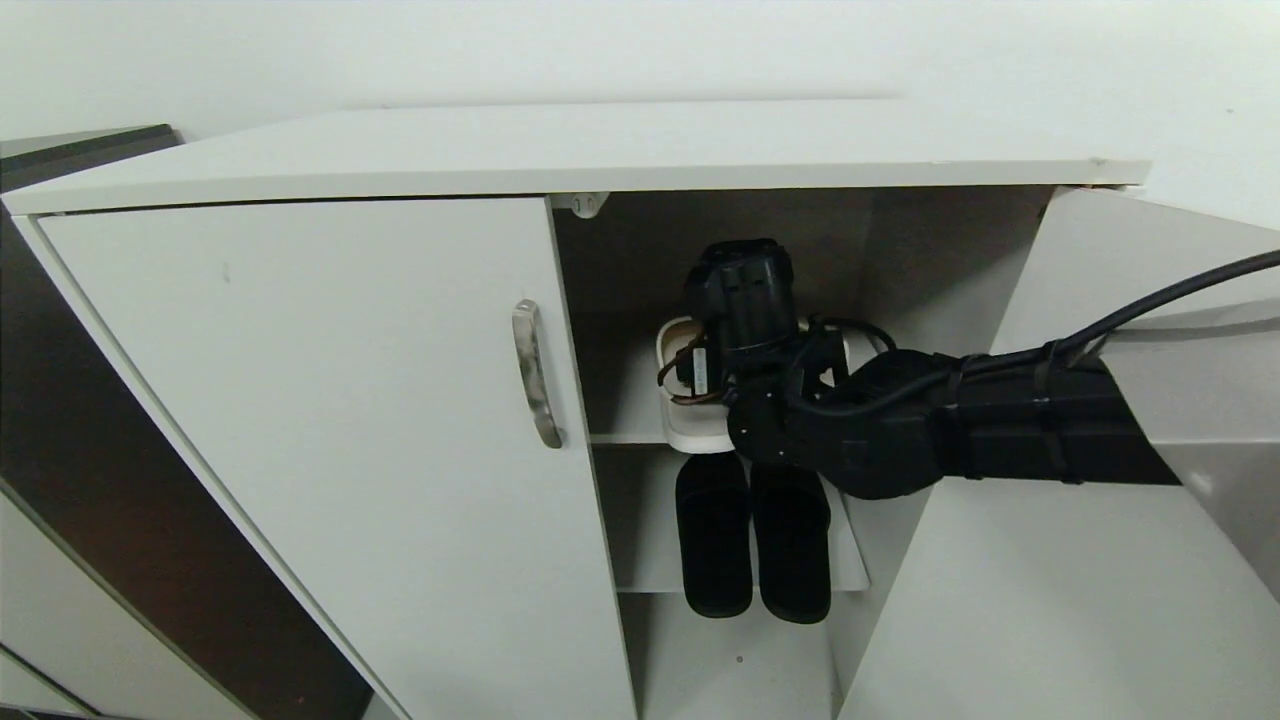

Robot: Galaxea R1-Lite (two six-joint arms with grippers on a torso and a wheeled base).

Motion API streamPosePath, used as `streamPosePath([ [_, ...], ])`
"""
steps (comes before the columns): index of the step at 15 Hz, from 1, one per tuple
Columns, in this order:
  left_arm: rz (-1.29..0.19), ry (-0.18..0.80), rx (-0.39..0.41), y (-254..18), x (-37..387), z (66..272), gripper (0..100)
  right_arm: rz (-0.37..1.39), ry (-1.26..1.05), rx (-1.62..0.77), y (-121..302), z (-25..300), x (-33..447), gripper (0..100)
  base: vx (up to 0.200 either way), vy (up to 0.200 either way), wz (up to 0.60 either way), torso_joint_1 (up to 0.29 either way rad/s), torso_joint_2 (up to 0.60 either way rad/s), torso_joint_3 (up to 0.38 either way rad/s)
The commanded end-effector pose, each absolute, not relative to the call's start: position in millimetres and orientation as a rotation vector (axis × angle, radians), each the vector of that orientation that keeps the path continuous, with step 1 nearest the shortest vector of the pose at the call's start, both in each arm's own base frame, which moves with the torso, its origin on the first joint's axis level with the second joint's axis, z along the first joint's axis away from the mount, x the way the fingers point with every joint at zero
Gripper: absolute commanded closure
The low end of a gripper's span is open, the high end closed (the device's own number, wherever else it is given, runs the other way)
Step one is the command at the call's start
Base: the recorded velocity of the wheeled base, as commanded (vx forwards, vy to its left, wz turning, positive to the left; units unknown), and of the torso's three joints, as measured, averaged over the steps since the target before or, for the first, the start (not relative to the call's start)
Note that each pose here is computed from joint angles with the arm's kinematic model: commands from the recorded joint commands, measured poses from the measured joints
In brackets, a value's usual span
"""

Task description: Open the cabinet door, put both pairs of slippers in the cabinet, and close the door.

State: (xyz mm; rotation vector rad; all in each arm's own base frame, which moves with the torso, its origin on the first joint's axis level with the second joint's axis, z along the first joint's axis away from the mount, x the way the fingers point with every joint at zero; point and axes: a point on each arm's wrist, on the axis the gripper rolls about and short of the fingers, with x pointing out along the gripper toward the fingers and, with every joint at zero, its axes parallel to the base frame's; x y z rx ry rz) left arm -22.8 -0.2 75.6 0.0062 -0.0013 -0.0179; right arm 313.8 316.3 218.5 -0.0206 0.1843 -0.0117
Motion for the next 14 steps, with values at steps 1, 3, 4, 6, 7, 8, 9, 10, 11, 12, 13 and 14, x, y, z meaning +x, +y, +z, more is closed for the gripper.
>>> streamPosePath([
  [1, -0.018, 0.000, 0.006, 0, -23, 76, 100, 0.015, 0.172, -0.011, 312, 235, 290, 0, 0.000, 0.000, 0.00, 0.000, 0.00, 0.000],
  [3, -0.018, 0.000, 0.006, 0, -23, 76, 100, 0.051, 0.186, -0.022, 309, 236, 267, 0, 0.000, 0.000, 0.00, 0.000, 0.00, 0.000],
  [4, -0.018, -0.002, 0.006, 0, -23, 76, 100, 0.066, 0.191, -0.014, 308, 236, 257, 0, 0.000, 0.000, 0.00, 0.000, 0.00, 0.000],
  [6, -0.018, 0.000, 0.006, 0, -23, 76, 100, 0.088, 0.195, 0.000, 303, 235, 242, 0, 0.000, 0.000, 0.00, 0.000, 0.00, 0.000],
  [7, -0.018, 0.000, 0.006, 0, -23, 76, 100, 0.093, 0.202, -0.007, 301, 233, 238, 0, 0.000, 0.000, 0.00, 0.000, 0.00, 0.000],
  [8, -0.018, 0.000, 0.006, 0, -23, 76, 100, 0.105, 0.209, -0.011, 299, 230, 229, 0, 0.000, 0.000, 0.00, 0.000, 0.00, 0.000],
  [9, -0.018, 0.000, 0.006, 0, -23, 76, 100, 0.114, 0.211, -0.010, 299, 226, 225, 100, 0.000, 0.000, 0.00, 0.000, 0.00, 0.000],
  [10, -0.018, 0.000, 0.006, 0, -23, 76, 100, 0.121, 0.200, 0.003, 298, 224, 222, 100, 0.000, 0.000, 0.00, 0.000, 0.00, 0.000],
  [11, -0.018, 0.000, 0.006, 0, -23, 76, 100, 0.130, 0.195, 0.001, 294, 222, 217, 100, 0.000, 0.000, 0.00, 0.000, 0.00, 0.000],
  [12, -0.018, 0.000, 0.006, 0, -23, 76, 100, 0.134, 0.195, 0.001, 292, 219, 214, 100, 0.000, 0.000, 0.00, 0.000, 0.00, 0.000],
  [13, -0.018, 0.000, 0.006, 0, -23, 76, 100, 0.144, 0.199, -0.003, 287, 214, 208, 100, 0.000, 0.000, 0.00, 0.000, 0.00, 0.000],
  [14, -0.018, 0.000, 0.006, 0, -23, 76, 100, 0.147, 0.201, -0.009, 284, 209, 205, 100, 0.000, 0.000, 0.00, 0.000, 0.00, 0.000],
])
